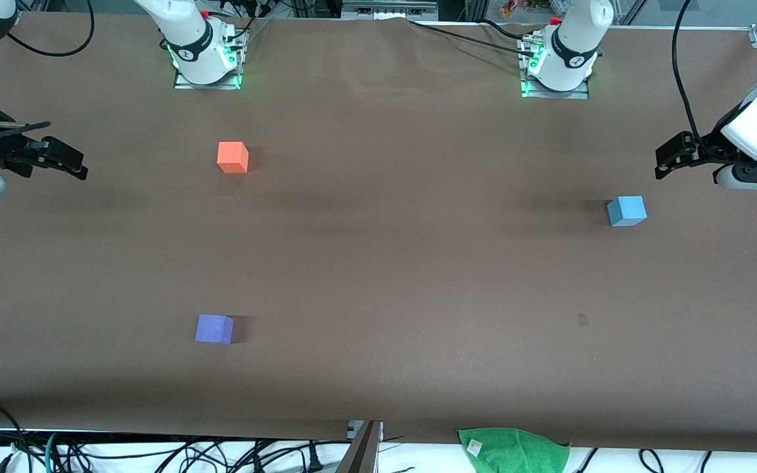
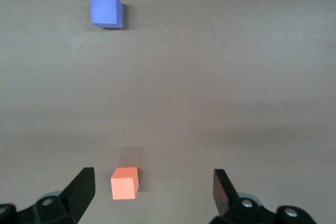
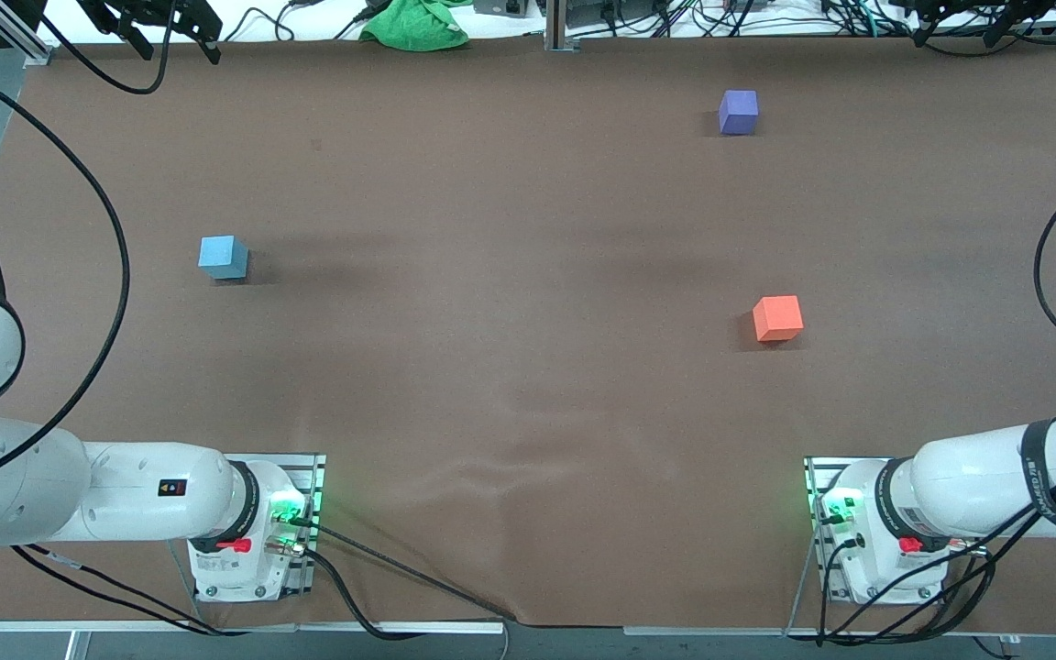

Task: Place blue block between orange and purple blocks

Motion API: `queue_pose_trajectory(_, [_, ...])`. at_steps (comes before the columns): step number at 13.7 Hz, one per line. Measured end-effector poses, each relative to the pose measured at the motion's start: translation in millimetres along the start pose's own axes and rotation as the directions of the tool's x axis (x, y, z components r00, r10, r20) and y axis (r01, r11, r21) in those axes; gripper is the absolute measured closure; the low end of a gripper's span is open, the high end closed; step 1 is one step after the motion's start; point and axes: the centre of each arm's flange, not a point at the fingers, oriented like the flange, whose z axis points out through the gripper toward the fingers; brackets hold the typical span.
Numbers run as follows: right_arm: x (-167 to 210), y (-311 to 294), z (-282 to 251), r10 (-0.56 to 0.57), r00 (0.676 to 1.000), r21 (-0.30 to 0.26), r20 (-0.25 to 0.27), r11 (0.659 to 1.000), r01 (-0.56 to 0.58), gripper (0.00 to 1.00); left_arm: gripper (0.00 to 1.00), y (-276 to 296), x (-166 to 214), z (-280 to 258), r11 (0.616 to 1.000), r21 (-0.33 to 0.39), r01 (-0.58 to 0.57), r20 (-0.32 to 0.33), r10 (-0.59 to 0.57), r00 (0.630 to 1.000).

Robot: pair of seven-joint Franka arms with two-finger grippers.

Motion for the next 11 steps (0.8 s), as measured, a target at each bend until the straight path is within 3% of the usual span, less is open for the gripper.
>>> queue_pose_trajectory(11, [0.0, 0.0, 0.2, 0.000, 1.000, 0.000, 0.001, 1.000, 0.000, 0.00, 0.00, -0.4, 3.2, 8.1, 1.000, -0.001, 0.003, 0.017, -0.003, 1.000])
